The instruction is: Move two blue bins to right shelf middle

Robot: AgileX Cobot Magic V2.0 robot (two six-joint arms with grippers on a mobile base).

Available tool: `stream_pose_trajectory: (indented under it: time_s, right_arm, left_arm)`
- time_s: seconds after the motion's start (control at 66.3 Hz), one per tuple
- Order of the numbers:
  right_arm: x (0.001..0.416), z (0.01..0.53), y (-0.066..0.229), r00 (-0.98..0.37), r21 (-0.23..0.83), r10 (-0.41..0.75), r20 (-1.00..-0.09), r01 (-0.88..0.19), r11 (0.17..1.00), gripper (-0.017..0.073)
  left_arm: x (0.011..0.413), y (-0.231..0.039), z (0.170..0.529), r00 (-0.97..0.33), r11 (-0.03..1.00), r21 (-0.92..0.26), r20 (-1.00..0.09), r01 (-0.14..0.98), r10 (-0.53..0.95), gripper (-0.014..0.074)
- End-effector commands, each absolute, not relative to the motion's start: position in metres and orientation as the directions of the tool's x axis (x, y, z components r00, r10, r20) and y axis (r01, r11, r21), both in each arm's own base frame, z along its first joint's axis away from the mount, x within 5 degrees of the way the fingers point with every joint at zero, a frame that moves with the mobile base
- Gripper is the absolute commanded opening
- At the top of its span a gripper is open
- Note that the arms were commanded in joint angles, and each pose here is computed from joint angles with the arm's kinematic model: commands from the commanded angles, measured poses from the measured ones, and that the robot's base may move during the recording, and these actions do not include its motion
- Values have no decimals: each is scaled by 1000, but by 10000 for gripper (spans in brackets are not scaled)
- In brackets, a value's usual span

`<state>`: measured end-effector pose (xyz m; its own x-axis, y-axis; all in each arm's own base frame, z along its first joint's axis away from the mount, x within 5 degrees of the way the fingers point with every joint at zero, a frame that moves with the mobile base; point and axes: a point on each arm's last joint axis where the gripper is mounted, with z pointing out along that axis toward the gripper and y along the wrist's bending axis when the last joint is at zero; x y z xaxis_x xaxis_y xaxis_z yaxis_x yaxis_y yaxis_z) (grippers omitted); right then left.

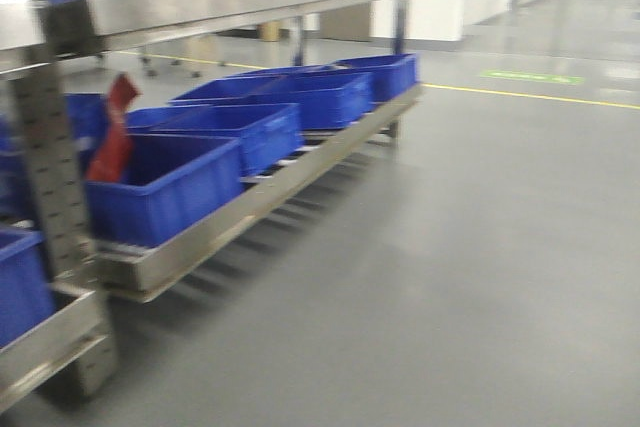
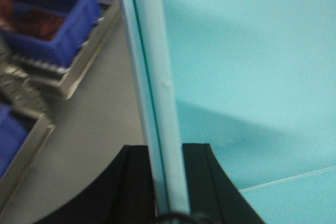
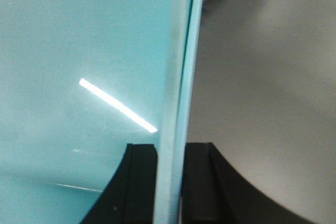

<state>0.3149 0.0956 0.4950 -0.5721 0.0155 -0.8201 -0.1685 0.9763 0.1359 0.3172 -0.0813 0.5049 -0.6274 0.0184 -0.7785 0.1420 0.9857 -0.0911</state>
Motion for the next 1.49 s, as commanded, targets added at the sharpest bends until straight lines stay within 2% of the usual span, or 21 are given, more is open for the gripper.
stream_pose_trajectory:
  time_s: [0.0,1.479]
  right_arm:
    - [310,515,98,-454,141,27,-891,-220,965,-167]
    - [310,515,98,-454,141,27,-891,-220,965,-167]
  left_arm:
    - [313,-86,519,-551,974,-123,-834,191,3,-111]
    - [313,-86,519,-551,974,-123,-834,191,3,-111]
